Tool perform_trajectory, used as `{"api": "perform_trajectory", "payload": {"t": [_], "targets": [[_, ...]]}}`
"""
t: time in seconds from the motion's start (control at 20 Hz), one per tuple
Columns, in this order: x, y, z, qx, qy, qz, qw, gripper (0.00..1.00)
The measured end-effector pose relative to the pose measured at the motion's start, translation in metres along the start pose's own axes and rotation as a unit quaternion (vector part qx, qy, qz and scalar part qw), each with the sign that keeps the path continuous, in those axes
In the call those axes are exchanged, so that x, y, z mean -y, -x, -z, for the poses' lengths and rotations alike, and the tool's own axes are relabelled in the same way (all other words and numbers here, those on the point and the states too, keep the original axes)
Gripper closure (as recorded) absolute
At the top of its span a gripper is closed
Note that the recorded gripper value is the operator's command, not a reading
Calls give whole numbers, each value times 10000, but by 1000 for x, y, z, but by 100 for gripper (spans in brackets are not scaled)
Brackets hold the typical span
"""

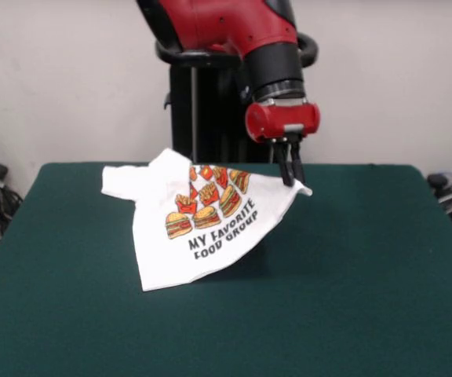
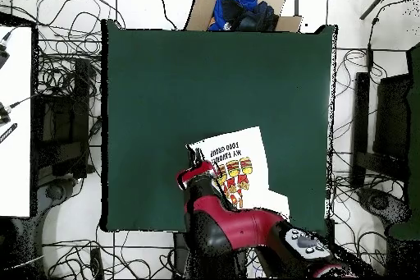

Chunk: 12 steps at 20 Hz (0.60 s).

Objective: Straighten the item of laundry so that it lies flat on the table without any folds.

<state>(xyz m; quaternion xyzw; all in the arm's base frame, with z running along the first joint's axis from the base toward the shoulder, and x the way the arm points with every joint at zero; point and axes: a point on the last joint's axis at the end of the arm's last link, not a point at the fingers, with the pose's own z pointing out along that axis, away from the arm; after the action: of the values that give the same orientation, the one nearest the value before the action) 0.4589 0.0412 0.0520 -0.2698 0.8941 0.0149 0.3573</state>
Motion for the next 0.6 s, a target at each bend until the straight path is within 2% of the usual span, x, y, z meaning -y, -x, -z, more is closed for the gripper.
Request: {"api": "perform_trajectory", "payload": {"t": [0.6], "targets": [[-42, 2, -23, -171, 205, -230, 9994, 100]]}}
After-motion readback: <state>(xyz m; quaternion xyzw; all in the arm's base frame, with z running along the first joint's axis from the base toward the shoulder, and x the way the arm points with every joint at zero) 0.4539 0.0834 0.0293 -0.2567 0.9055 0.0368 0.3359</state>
